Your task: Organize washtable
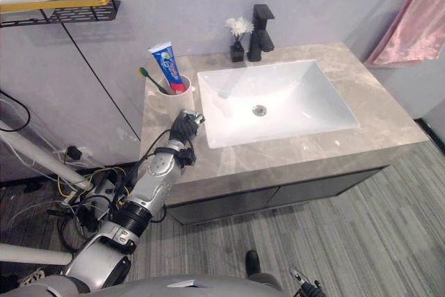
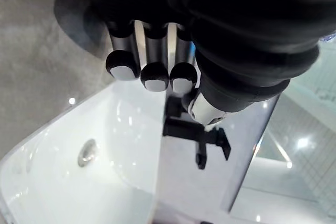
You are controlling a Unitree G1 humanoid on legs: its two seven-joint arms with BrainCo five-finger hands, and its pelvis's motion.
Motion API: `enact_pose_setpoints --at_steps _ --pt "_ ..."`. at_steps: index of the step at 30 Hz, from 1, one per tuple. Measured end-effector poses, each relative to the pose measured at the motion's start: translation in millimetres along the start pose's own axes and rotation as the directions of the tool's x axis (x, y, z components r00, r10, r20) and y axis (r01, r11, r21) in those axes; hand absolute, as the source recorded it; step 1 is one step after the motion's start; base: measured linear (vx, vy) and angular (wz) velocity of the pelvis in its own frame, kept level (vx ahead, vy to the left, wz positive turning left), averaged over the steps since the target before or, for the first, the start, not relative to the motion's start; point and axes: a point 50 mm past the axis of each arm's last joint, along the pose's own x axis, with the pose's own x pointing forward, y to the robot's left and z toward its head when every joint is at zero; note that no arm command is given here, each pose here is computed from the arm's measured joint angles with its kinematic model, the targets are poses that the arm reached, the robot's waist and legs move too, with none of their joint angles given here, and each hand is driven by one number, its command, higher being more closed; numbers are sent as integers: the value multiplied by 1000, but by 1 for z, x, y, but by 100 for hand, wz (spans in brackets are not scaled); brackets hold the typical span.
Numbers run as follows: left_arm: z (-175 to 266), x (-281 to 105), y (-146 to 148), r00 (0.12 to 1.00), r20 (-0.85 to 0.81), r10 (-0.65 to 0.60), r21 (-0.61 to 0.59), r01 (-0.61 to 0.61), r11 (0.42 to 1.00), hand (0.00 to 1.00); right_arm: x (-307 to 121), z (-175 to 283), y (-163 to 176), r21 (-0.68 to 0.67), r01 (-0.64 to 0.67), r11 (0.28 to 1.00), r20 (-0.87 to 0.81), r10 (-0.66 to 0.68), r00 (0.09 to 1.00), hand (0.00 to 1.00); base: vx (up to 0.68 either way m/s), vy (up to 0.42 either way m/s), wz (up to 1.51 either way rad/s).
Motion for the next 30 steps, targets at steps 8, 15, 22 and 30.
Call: enact_pose_setpoints --at_steps 8,15,22,30 --pt "7 8 17 996 14 83 -12 -83 996 100 0 0 1 3 -9 1000 2 9 1000 0 15 -1 -11" --pt "15 12 31 988 39 150 0 -150 989 100 0 1 3 -6 -26 1000 4 26 1000 0 5 1 -6" --pt "19 13 38 984 52 172 9 -173 985 100 0 2 4 -12 -40 999 11 40 999 0 2 0 0" --pt "20 13 42 983 56 176 19 -177 984 100 0 1 7 -32 -57 998 8 57 998 0 0 0 0"
